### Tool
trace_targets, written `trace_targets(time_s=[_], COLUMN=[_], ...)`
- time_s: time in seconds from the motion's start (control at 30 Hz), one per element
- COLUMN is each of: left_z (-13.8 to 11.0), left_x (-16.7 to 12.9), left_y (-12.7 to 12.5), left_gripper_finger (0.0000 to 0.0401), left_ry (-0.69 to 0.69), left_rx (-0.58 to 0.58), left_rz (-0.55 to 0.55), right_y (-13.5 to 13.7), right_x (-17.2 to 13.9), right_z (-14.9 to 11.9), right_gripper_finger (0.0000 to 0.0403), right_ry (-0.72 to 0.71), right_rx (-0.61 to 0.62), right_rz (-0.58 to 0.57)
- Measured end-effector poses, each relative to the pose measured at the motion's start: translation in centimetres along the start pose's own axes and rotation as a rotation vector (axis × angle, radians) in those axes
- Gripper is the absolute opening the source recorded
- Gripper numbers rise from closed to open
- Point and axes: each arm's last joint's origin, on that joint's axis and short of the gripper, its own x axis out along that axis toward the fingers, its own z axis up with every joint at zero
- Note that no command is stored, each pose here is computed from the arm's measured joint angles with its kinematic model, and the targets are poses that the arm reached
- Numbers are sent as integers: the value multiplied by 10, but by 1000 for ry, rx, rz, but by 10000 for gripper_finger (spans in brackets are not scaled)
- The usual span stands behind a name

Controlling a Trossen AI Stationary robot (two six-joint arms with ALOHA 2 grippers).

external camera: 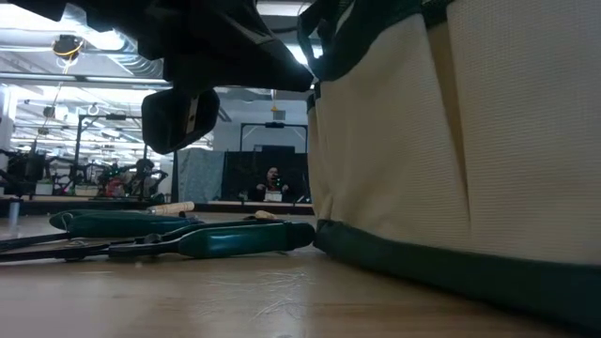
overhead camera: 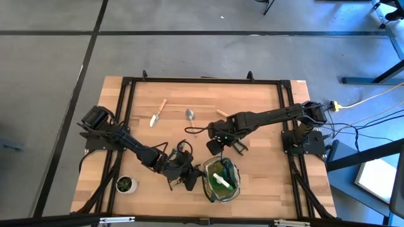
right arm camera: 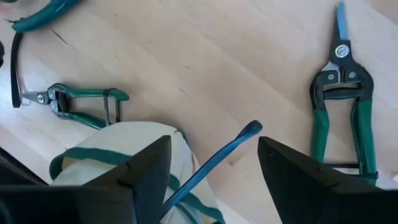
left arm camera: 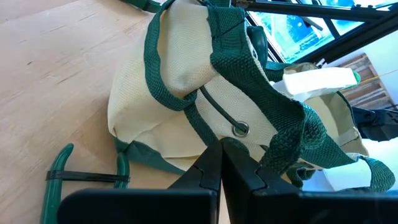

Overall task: Pick & Place Garden tools in Gardening bag
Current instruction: Put the green shear scissors into the gardening bag

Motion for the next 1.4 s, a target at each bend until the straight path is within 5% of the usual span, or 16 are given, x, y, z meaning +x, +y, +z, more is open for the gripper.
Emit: trace_targets(time_s=[0.6, 1.4], left_z=[0, 0], left_x=[0, 0], left_y=[0, 0], left_gripper_finger=[2, 2], left_ry=[2, -2], left_rx=[-7, -8], left_rz=[-1, 1], right_y=[-10, -7], right_x=[23, 23], right_z=[-6, -4], right_gripper_finger=[223, 112], right_ry=[66, 50], right_rx=[61, 39], right_rz=[17, 54])
